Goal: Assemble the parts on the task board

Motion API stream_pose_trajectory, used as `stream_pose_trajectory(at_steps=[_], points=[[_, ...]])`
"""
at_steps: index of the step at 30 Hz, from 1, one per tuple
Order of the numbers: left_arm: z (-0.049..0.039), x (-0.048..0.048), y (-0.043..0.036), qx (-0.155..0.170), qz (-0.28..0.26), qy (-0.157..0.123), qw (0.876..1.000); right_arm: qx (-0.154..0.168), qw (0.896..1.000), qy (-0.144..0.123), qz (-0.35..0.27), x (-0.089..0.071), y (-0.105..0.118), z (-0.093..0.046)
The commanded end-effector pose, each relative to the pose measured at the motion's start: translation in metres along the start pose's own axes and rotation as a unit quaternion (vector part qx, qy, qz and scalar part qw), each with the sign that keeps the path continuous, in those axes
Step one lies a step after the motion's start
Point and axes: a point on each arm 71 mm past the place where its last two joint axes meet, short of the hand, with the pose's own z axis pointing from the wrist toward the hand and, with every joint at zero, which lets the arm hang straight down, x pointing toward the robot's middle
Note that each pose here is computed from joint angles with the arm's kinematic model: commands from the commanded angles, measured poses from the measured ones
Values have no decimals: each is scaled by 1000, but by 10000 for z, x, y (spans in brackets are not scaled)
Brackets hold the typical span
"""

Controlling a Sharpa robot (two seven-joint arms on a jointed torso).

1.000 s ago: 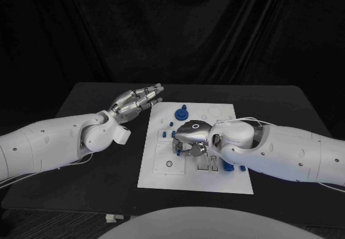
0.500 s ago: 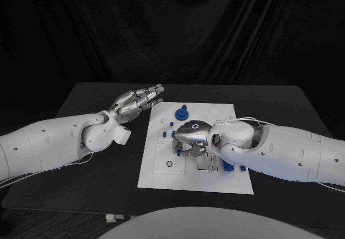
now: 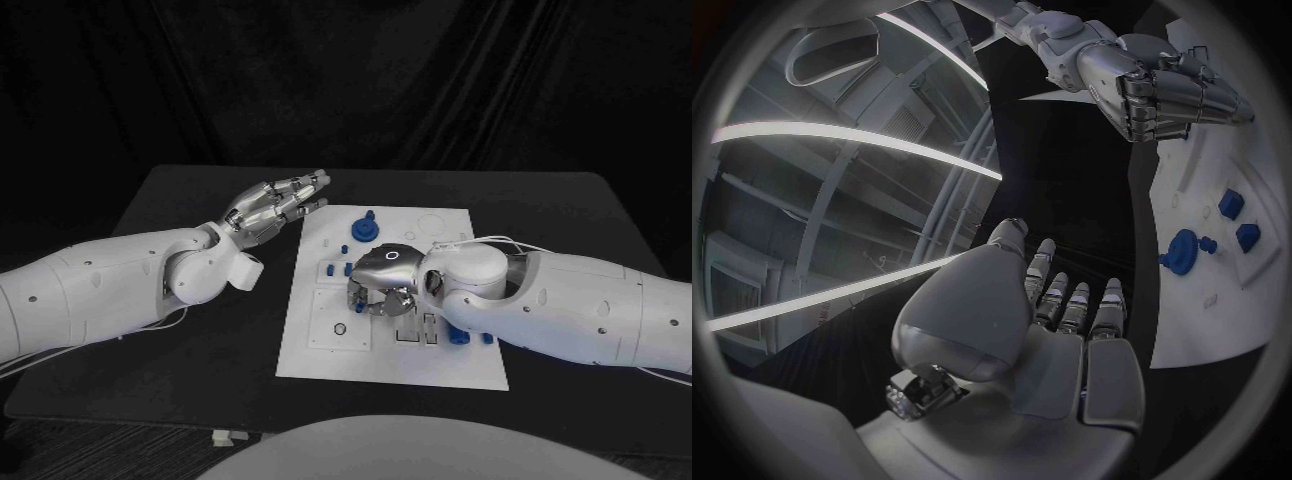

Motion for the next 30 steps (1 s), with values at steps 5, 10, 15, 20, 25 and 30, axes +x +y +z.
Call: stream_pose_trajectory(at_steps=[5, 10, 15, 20, 25, 30], points=[[1, 17, 4, 4, -7, 7, 1000, 11, 1000, 14, 1, 42, -10, 3], [2, 15, 5, 3, -7, 7, 1000, 10, 1000, 16, 2, 49, -17, 1], [4, 14, 7, 3, -7, 7, 1000, 10, 1000, 12, 2, 48, -34, -13], [3, 10, 8, 2, -7, 7, 1000, 8, 1000, -18, 1, 21, -74, -63], [-3, 4, 7, 2, -7, 6, 1000, 3, 998, -70, -4, -57, -118, -172], [-11, -1, 5, 2, -6, 5, 1000, 10, 992, -121, -20, -269, -213, -382]])
